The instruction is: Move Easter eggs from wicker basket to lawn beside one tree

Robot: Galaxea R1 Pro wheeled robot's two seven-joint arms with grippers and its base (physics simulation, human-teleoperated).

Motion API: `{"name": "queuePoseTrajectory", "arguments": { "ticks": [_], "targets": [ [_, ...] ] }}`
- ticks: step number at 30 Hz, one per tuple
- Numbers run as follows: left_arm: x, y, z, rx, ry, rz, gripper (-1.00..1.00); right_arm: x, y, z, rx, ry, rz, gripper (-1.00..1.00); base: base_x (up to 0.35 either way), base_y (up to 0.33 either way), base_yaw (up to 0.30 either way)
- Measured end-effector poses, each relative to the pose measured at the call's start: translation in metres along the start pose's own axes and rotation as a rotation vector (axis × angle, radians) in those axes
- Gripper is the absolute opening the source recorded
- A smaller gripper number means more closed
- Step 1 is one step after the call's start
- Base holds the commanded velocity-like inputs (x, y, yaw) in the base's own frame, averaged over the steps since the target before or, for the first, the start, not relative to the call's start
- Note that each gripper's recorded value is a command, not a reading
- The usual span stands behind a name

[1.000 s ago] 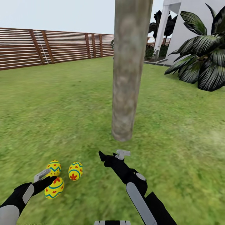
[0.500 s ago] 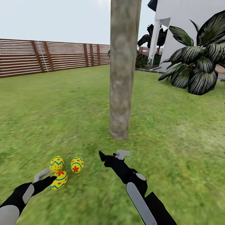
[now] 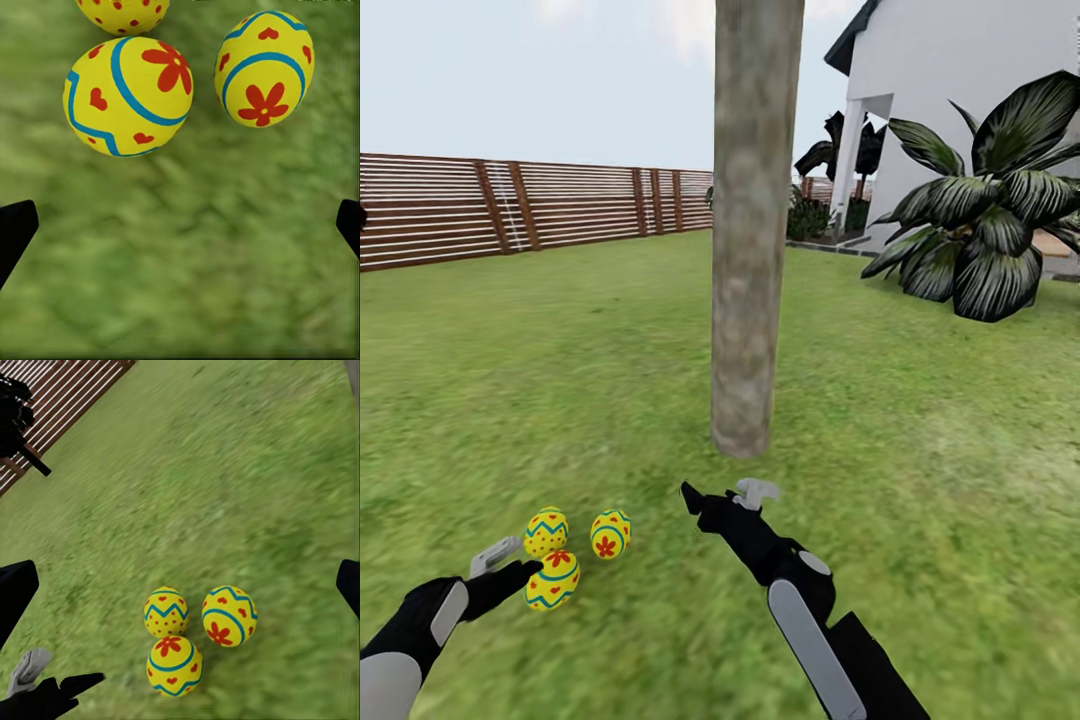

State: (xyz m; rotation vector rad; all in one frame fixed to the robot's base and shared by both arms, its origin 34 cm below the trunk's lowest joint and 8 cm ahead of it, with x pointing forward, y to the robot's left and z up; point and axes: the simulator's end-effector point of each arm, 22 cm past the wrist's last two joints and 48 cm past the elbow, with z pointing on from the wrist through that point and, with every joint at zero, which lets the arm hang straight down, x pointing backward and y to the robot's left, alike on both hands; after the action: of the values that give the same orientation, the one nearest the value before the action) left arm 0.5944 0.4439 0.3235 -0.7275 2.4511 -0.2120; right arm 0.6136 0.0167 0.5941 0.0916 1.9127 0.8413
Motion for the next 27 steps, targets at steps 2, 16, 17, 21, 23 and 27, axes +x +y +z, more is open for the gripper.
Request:
{"name": "queuePoseTrajectory", "arguments": {
  "ticks": [2,16,17,21,23,27],
  "targets": [
    [-0.002,-0.002,-0.003,0.004,0.002,-0.001,1.00,-0.007,-0.002,-0.002,0.006,-0.013,0.003,1.00,-0.001,0.000,0.000],
    [-0.004,-0.015,-0.022,-0.003,0.096,-0.008,1.00,-0.037,-0.047,-0.006,0.096,0.054,0.106,1.00,-0.111,0.000,0.000],
    [-0.003,-0.015,-0.023,-0.004,0.102,-0.009,1.00,-0.038,-0.049,-0.007,0.102,0.059,0.111,1.00,-0.038,0.000,0.000],
    [0.002,-0.018,-0.028,-0.007,0.149,-0.018,1.00,-0.040,-0.068,-0.012,0.141,0.110,0.133,1.00,-0.015,0.000,0.000],
    [0.005,-0.020,-0.031,-0.009,0.171,-0.017,1.00,-0.042,-0.077,-0.014,0.162,0.127,0.142,1.00,-0.004,0.000,0.000],
    [0.012,-0.023,-0.034,-0.019,0.204,0.020,1.00,-0.038,-0.093,-0.017,0.205,0.160,0.147,1.00,-0.001,0.000,0.000]
  ]
}}
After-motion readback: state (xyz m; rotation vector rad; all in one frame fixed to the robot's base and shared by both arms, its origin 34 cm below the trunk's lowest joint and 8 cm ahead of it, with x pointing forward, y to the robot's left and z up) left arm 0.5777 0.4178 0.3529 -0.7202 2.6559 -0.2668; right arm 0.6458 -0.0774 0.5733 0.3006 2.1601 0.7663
